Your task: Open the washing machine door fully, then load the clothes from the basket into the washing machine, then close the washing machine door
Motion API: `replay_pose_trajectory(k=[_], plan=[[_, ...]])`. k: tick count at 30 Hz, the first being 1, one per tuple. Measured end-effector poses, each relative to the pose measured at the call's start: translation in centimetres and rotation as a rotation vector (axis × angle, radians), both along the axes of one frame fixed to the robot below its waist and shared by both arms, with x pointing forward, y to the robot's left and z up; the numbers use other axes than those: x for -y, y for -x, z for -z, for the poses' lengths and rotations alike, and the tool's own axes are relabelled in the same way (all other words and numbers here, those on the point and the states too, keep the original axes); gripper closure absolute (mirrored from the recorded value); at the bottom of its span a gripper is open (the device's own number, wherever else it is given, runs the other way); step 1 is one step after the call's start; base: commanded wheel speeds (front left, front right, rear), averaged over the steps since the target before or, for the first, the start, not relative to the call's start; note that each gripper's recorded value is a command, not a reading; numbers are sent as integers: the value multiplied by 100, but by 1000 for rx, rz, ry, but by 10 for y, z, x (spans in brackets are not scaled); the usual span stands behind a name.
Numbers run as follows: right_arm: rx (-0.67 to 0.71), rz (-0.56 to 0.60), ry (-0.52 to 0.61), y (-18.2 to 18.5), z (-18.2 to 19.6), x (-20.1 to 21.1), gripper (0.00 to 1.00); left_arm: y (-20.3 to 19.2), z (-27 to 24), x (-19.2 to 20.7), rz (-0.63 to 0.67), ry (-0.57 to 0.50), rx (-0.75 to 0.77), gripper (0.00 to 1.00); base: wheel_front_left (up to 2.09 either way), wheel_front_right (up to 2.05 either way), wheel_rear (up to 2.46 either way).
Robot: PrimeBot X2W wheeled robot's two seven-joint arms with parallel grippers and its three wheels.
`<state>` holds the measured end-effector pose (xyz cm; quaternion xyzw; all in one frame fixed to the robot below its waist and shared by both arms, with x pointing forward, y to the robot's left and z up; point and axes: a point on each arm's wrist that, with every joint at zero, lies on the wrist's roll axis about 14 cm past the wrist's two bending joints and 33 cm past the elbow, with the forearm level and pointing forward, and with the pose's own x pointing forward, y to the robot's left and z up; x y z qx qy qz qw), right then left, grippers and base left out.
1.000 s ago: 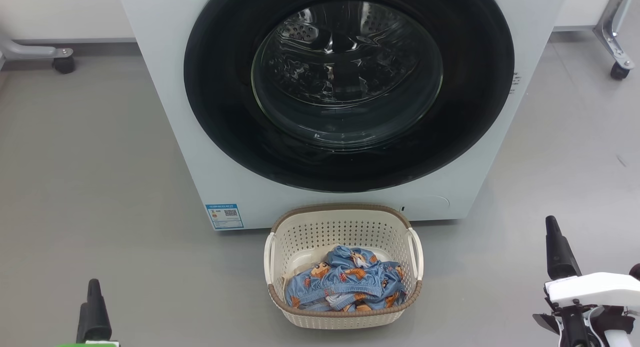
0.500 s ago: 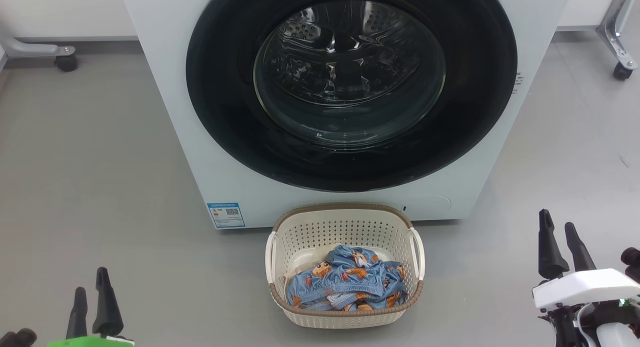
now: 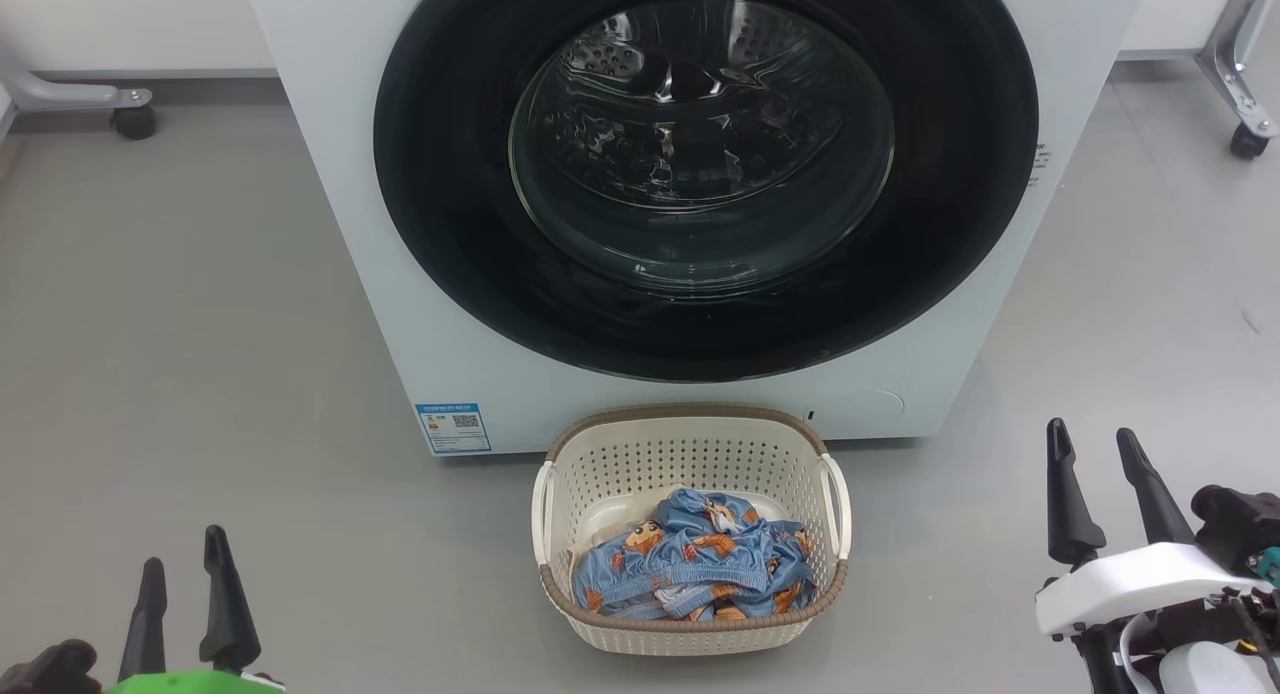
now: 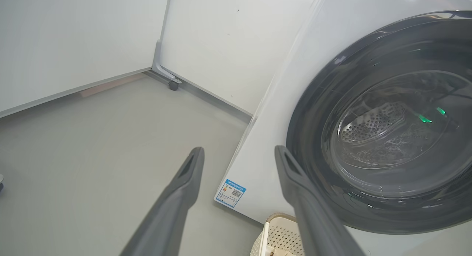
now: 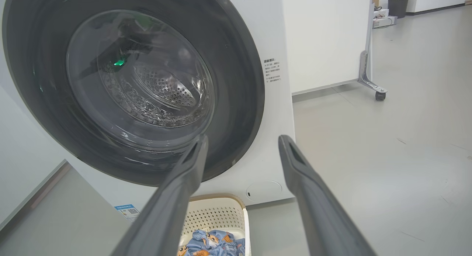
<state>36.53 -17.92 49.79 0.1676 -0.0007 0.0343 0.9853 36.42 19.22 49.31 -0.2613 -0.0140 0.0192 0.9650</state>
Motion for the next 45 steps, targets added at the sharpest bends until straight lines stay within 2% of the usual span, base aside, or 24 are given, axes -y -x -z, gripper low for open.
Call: replay_pose_trajectory(k=[20,45], plan=[[55,-38,313,2,0,-8,0,0,-9,2,14,-310,36,0,0,0,0],[36,3,304,3,4,3,0,0,-9,5,20,-304,35,0,0,0,0]])
